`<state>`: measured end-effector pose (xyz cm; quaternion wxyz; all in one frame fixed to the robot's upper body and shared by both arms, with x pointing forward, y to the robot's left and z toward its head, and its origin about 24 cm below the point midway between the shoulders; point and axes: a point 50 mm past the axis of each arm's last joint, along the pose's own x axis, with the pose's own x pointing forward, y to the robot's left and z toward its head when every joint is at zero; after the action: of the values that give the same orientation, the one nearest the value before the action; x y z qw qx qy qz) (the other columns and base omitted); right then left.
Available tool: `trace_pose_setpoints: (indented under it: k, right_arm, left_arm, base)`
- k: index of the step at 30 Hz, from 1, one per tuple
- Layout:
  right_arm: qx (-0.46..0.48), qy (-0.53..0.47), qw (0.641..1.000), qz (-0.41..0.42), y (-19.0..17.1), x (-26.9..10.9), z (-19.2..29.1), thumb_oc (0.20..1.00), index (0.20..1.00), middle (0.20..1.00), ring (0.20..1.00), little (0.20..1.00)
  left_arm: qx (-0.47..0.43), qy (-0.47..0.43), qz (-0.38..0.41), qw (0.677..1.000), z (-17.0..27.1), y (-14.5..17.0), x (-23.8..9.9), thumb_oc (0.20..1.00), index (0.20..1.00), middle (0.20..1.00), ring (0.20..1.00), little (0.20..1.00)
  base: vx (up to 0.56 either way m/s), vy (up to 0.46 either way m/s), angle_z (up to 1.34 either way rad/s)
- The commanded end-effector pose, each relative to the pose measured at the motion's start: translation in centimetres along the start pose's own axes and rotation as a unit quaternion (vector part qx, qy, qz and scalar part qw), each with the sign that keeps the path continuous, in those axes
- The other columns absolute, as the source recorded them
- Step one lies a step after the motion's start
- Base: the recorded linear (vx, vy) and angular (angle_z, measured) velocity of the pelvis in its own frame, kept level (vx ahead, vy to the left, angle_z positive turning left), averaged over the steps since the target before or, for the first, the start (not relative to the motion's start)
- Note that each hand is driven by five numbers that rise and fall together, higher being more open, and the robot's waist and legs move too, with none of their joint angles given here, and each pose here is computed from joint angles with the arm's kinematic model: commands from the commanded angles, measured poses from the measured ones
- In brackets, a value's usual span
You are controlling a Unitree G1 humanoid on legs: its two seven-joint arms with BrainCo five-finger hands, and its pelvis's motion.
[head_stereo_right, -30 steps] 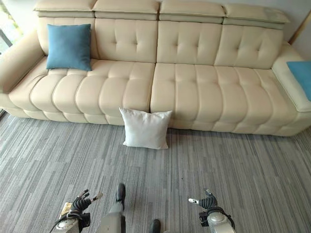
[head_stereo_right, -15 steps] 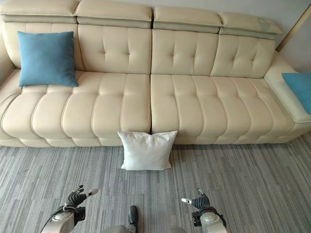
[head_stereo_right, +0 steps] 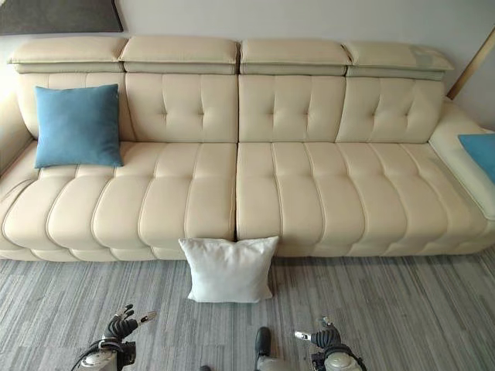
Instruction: Pick up all the scattered cushions and arrange them neatly on the sofa.
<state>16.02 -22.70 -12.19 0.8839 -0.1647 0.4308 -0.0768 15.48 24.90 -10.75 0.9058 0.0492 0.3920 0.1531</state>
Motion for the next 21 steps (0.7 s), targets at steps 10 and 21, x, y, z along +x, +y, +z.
trace_pose_setpoints:
  k: [10,21]
  right_arm:
    - [0.000,-0.034,0.999,-0.041,-3.1,0.6,1.9,1.000,1.000,1.000,1.000,1.000]
    - [-0.020,-0.028,0.999,-0.029,-2.4,0.7,1.6,1.000,1.000,1.000,1.000,1.000]
  left_arm:
    - [-0.011,-0.037,0.000,0.999,2.2,-0.5,0.5,1.000,1.000,1.000,1.000,1.000]
    - [0.003,-0.027,0.003,1.000,1.5,-0.3,0.6,1.000,1.000,1.000,1.000,1.000]
  base:
    - [0.12,-0.001,0.08]
    - [0.17,0.191,-0.04]
